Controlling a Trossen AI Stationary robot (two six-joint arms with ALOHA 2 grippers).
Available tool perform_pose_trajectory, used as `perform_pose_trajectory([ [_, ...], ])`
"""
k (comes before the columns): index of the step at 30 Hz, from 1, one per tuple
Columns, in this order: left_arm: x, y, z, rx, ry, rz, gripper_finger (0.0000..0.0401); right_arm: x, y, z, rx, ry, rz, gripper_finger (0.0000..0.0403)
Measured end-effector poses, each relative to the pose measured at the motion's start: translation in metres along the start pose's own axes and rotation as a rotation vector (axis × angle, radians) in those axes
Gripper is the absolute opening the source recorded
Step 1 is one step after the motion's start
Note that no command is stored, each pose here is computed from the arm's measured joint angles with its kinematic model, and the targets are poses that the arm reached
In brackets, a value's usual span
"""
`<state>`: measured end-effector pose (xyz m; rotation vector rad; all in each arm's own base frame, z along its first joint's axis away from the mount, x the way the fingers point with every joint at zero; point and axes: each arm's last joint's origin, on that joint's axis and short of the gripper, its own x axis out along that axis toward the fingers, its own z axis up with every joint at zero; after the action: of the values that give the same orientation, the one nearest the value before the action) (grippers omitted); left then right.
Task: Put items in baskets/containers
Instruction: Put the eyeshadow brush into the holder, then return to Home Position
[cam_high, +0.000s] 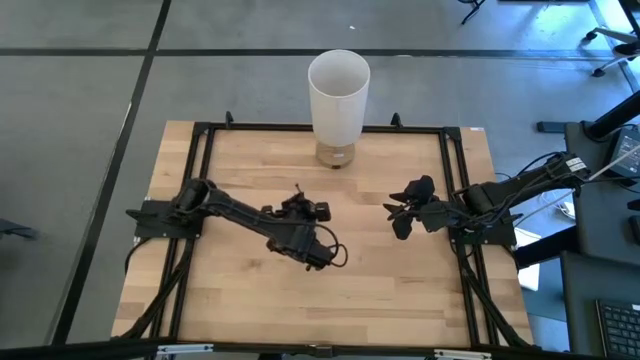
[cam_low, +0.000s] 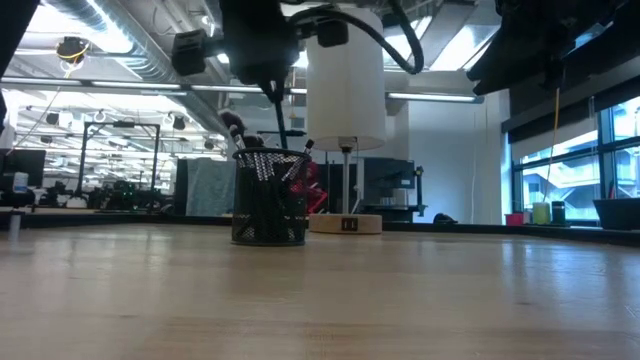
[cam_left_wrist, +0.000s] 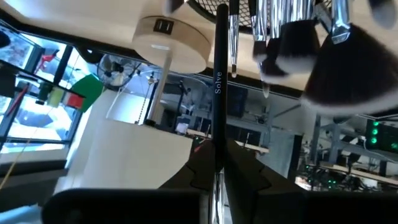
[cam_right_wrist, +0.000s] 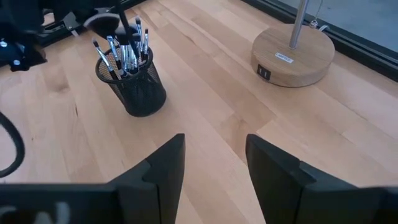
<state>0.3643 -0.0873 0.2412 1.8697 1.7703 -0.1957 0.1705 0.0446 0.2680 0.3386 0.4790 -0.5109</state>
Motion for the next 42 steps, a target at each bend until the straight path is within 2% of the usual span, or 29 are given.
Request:
perform_pose_trajectory([
  [5, -0.006, -0.002, 0.003, 0.009, -0.021, 0.004, 0.0018, 0.0, 0.0, 0.0, 0.002, -0.003, -0.003, 0.017],
  [12, -0.009, -0.011, 0.013, 0.014, -0.086, -0.053, 0.0021, 0.0, 0.0, 0.0, 0.02, -0.004, -0.005, 0.017],
  [18, -0.006, -0.016, 0.017, 0.022, -0.077, -0.066, 0.0064, 0.0, 0.0, 0.0, 0.02, -0.002, -0.002, 0.017],
  [24, -0.002, -0.015, 0.016, -0.096, -0.095, -0.104, 0.0115, 0.0, 0.0, 0.0, 0.019, -0.001, -0.001, 0.017],
  [30, -0.003, -0.016, 0.016, -0.192, -0.145, -0.166, 0.0144, 0.0, 0.0, 0.0, 0.019, -0.002, -0.002, 0.017],
  [34, -0.011, -0.007, 0.009, -0.309, -0.174, -0.156, 0.0152, 0.0, 0.0, 0.0, 0.019, -0.006, -0.007, 0.017],
  [37, -0.024, 0.0, -0.007, -0.471, -0.21, -0.131, 0.0152, 0.0, -0.001, 0.001, 0.025, -0.024, -0.024, 0.017],
  [39, -0.034, 0.004, -0.024, -0.665, -0.254, -0.138, 0.0151, 0.0, 0.0, 0.002, 0.035, -0.043, -0.033, 0.017],
  [42, -0.043, 0.005, -0.056, -1.045, -0.354, -0.214, 0.0143, 0.004, 0.005, 0.004, 0.033, -0.074, -0.019, 0.017],
])
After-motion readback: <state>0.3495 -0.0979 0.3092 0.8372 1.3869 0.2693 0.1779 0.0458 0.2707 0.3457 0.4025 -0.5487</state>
